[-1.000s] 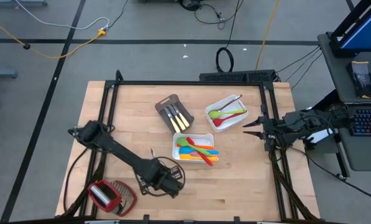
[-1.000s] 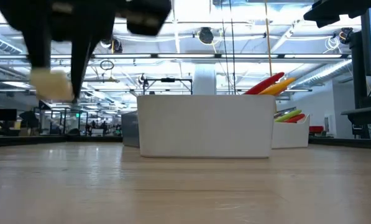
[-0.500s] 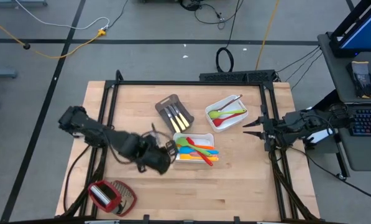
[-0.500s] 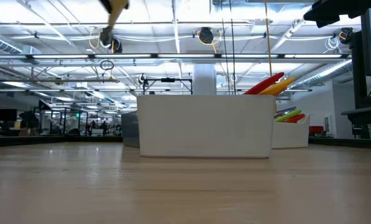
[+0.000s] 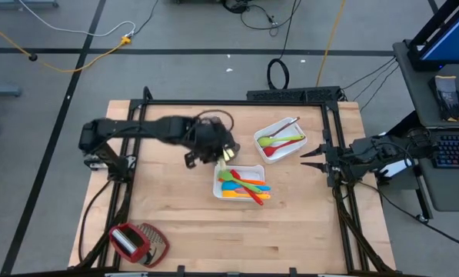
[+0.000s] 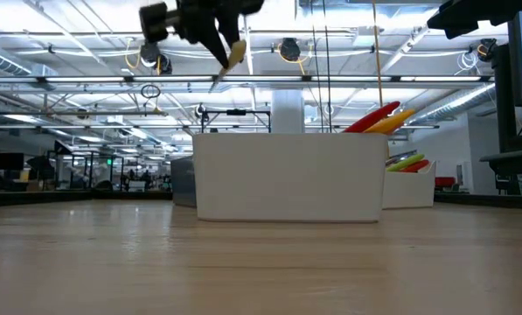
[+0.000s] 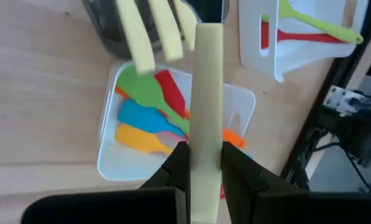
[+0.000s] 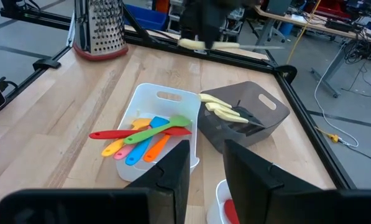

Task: Pick & Place Kitchen Items
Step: Put the yellow knife into the black bin

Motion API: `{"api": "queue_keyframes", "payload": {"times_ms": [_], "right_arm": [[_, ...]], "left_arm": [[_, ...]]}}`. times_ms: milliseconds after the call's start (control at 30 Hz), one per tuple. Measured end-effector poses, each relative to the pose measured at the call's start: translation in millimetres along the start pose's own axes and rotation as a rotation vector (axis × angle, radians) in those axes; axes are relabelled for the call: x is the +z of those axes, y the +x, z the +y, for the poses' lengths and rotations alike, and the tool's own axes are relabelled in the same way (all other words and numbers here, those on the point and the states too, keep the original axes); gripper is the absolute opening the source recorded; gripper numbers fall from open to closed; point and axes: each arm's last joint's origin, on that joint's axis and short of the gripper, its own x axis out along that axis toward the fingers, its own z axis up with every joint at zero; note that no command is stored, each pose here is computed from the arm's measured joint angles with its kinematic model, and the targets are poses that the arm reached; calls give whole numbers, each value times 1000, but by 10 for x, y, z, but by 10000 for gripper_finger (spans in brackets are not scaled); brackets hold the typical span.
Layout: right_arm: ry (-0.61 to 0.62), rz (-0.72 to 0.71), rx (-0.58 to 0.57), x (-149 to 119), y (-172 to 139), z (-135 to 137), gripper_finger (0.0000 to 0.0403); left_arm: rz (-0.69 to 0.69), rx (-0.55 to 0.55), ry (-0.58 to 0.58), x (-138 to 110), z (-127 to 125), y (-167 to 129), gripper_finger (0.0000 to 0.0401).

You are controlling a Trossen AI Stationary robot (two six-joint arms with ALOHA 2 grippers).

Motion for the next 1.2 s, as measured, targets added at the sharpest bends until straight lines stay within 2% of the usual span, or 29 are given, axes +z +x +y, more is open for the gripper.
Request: {"api": "queue_keyframes", "payload": {"times_ms": [100, 233, 433, 567, 733, 933, 1200], "right_arm": [[0, 0, 0, 0, 0, 0, 89], [-2, 1, 0, -1, 0, 0, 89], [-4, 6, 2, -7, 0, 1, 89], [-15, 24, 4, -24, 0, 2, 89], [-22, 52, 5, -52, -2, 4, 89], [-41, 55, 6, -55, -2, 4, 89], [-89, 50, 6, -50, -2, 4, 89]], "left_arm": [[49, 15, -20, 210, -51, 8, 47], [167, 65, -83, 369, -85, 87, 47], [329, 197, -133, 534, -91, 430, 47], [404, 219, -143, 710, -107, 573, 47], [453, 233, -176, 901, -97, 581, 47], [448, 371, -238, 1024, 46, 517, 47], [467, 370, -274, 1058, 46, 573, 47]]}}
